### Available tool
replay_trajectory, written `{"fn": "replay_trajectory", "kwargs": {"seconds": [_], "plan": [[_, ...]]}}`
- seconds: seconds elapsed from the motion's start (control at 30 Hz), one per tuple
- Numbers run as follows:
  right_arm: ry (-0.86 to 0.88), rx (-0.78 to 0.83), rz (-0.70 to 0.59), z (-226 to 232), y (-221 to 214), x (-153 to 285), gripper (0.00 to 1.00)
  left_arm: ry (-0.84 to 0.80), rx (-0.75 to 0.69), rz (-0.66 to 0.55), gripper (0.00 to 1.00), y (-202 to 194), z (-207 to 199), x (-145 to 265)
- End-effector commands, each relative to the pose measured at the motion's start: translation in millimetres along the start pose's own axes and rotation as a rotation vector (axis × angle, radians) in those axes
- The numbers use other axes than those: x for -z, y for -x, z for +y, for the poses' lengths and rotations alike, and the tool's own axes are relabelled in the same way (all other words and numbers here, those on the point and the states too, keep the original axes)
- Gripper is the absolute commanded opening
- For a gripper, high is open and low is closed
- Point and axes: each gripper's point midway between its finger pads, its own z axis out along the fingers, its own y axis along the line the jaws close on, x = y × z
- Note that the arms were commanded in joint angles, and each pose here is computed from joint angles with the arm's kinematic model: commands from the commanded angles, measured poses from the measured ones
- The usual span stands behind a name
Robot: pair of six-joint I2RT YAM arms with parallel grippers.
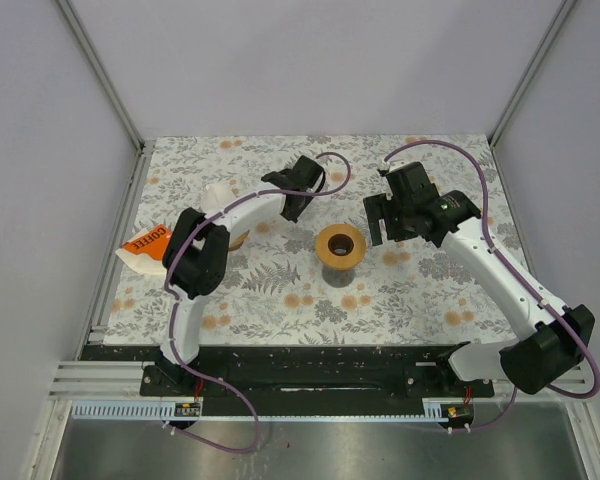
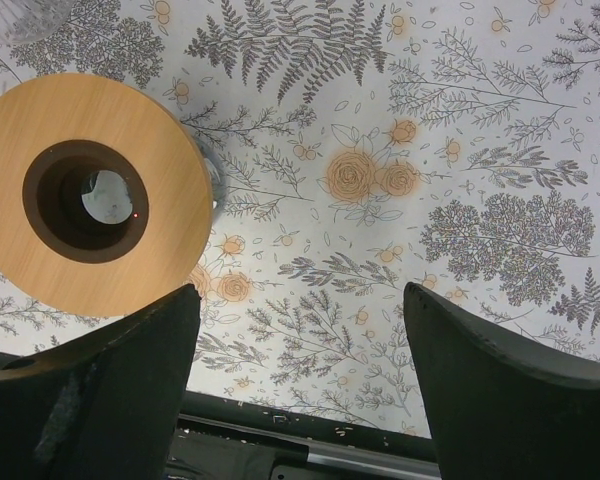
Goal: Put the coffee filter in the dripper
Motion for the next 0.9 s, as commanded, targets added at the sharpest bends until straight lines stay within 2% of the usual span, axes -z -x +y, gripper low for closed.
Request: {"fn": "replay_trajectory", "kwargs": {"seconds": [0.0, 0.13, 0.27, 0.47, 0.63, 0.73, 0.87], "plan": [[0.008, -0.011, -0.038, -1, 9, 10, 0.9, -0.074, 0.122, -0.113, 0.0, 30, 4, 33], [0.081, 0.006, -0.052, 11, 17, 15, 0.9, -0.14, 0.214, -0.205, 0.0, 60, 20, 80], [0.154, 0.0, -0.085, 25, 35, 29, 0.85, -0.249, 0.326, -0.316, 0.0, 91, 36, 147], [0.254, -0.053, -0.222, 40, 82, 77, 0.8, -0.474, 0.439, -0.433, 0.0, 101, 23, 231], [0.202, -0.121, -0.335, 28, 104, 106, 0.75, -0.598, 0.491, -0.435, 0.0, 87, 5, 255], [0.351, -0.115, -0.334, 55, 102, 116, 0.74, -0.681, 0.505, -0.44, 0.0, 85, -10, 265], [0.531, -0.094, -0.332, 89, 102, 126, 0.74, -0.712, 0.448, -0.433, 0.0, 86, -32, 269]]}}
